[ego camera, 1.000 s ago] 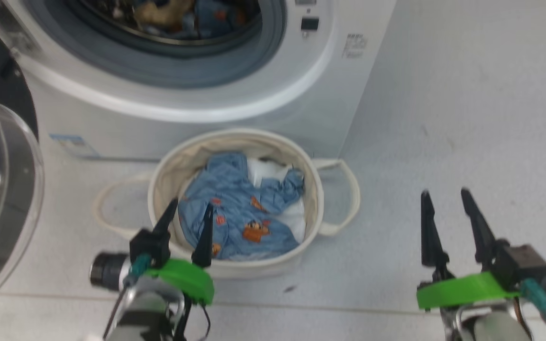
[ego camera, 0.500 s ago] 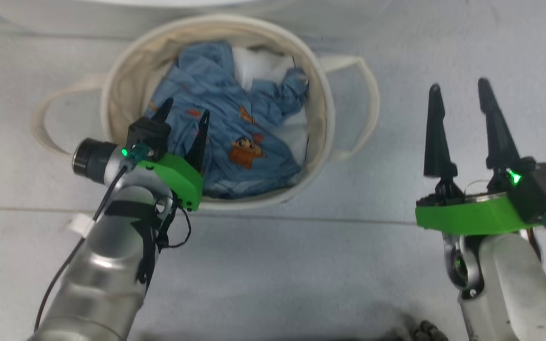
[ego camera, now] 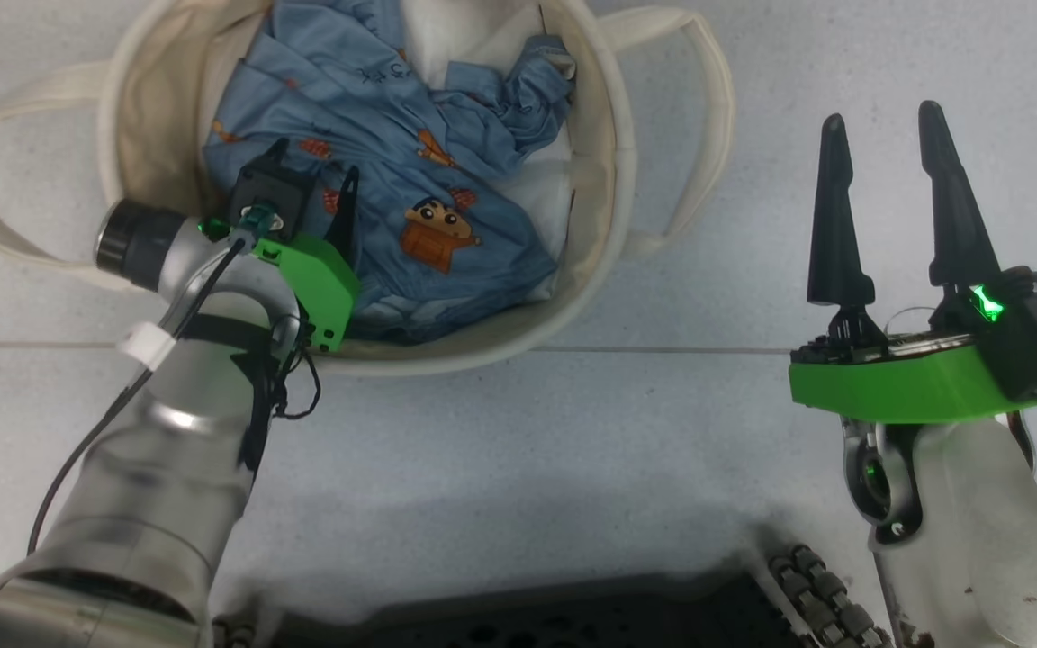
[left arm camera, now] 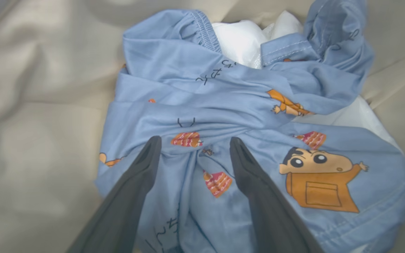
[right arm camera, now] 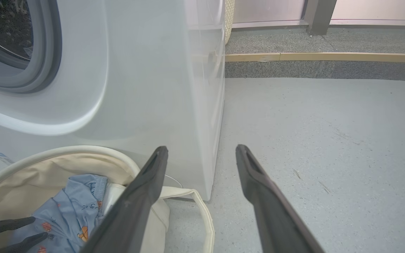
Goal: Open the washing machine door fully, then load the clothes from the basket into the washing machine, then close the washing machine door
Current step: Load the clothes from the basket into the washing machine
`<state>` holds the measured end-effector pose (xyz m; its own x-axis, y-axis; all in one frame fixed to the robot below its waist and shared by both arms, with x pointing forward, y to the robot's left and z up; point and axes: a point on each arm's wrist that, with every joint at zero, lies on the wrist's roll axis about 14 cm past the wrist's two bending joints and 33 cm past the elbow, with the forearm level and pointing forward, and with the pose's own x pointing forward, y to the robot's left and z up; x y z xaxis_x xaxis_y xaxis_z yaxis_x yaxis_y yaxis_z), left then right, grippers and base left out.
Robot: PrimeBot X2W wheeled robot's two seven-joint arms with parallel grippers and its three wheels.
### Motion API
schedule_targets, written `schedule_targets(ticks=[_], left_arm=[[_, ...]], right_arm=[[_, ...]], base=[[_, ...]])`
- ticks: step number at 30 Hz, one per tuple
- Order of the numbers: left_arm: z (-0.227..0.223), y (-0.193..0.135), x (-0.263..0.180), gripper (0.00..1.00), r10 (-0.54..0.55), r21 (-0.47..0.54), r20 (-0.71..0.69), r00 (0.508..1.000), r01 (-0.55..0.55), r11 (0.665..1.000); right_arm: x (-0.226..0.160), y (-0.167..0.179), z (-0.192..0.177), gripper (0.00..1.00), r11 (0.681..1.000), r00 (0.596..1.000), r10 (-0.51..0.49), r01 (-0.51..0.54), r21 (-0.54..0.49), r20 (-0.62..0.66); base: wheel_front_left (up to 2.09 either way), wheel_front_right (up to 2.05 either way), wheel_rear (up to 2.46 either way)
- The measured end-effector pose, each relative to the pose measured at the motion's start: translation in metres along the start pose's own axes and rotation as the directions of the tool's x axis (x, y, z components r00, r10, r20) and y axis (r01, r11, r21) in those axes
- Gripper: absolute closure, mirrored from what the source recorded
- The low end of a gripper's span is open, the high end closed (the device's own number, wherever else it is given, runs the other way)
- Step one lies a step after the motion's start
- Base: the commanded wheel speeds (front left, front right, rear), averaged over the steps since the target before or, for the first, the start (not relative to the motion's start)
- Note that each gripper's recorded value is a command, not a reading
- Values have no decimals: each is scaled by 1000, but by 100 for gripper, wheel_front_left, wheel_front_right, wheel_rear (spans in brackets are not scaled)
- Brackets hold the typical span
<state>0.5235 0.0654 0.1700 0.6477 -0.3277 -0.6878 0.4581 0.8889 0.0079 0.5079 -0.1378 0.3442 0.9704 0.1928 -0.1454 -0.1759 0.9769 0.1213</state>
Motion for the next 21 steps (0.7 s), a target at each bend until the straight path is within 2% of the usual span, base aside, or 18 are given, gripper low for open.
schedule_targets(ticks=[11, 19, 20, 21], left_arm=[[-12, 0, 30, 0, 6, 118, -68, 998, 2, 993], [-14, 1, 46, 0, 14, 249, -138, 990, 21, 968], [-14, 0, 47, 100, 13, 253, -140, 990, 23, 967], [-14, 0, 48, 100, 14, 255, -149, 989, 25, 967]], right_arm=[[-3, -12, -21, 0, 1000, 999, -27, 27, 2, -47], [-8, -19, -29, 0, 999, 996, -44, 45, 7, -72], [-8, -19, -29, 0, 999, 996, -46, 47, 8, -73], [-8, -20, -29, 0, 999, 996, -47, 48, 11, -73]], base=[[0, 0, 0], [0, 0, 0], [0, 0, 0], [0, 0, 0]])
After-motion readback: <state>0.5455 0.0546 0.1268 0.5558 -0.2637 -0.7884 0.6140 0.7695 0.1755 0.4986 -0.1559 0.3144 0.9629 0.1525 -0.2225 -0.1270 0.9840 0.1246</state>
